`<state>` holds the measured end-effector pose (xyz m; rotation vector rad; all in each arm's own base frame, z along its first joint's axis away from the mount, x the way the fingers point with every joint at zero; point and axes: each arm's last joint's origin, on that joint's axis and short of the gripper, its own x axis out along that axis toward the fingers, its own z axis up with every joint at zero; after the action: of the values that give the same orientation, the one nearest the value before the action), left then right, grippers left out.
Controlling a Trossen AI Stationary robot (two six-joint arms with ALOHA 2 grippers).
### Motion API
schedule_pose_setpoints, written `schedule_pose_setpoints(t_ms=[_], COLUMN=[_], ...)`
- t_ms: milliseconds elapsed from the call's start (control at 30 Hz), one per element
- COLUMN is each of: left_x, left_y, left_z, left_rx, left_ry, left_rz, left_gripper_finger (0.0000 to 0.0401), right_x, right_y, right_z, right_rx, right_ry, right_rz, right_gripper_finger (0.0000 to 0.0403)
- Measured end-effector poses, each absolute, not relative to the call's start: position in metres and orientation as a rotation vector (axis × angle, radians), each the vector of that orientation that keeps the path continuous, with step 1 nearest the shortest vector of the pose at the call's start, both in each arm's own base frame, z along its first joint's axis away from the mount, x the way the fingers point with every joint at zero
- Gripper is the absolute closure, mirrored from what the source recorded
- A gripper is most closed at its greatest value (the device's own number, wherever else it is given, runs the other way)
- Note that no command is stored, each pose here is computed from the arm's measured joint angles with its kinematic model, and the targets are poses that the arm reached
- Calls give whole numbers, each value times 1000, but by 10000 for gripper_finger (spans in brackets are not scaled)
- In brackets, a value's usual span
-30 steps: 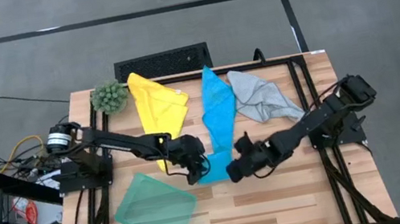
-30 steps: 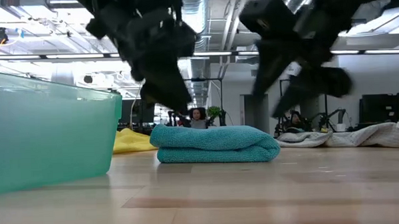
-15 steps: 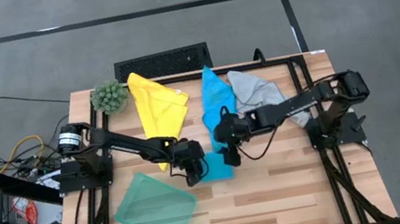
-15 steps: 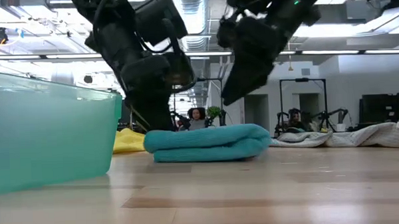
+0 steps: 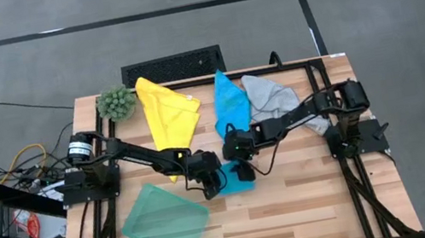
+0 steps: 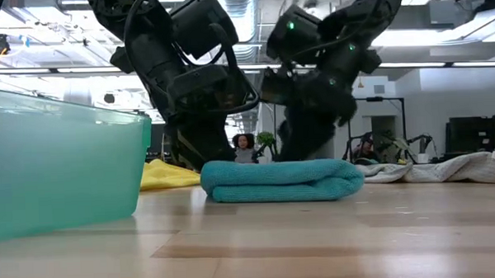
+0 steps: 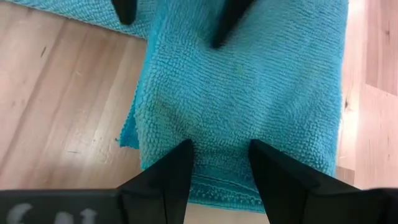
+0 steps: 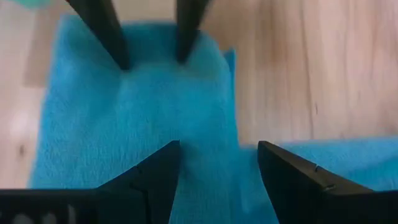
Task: Fold microfiber towels
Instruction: Put the folded blue towel into the blue bin
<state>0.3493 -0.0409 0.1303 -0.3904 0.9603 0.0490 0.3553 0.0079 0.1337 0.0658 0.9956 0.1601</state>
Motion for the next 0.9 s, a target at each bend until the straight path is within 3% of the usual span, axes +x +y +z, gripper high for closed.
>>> schedule_pose_setpoints(t_ms=[267,600,733,900], left_x=[349,349,348,345], left_y=[-42,-42,-37,-26], left_z=[130,130,141,184], left_rx=[-375,-366,-389,-350], left_ry=[958,956,957,956], left_rz=[43,57,40,82], left_gripper_finger=[244,244,244,244], right_x=[365,367,365,362], right_y=[5,19,18,22], right_z=[128,99,102,104], right_rx=[45,81,92,105], right_ry=[935,1016,1034,1040], right_rz=[165,190,180,200], right_gripper_finger=[163,174,231,338])
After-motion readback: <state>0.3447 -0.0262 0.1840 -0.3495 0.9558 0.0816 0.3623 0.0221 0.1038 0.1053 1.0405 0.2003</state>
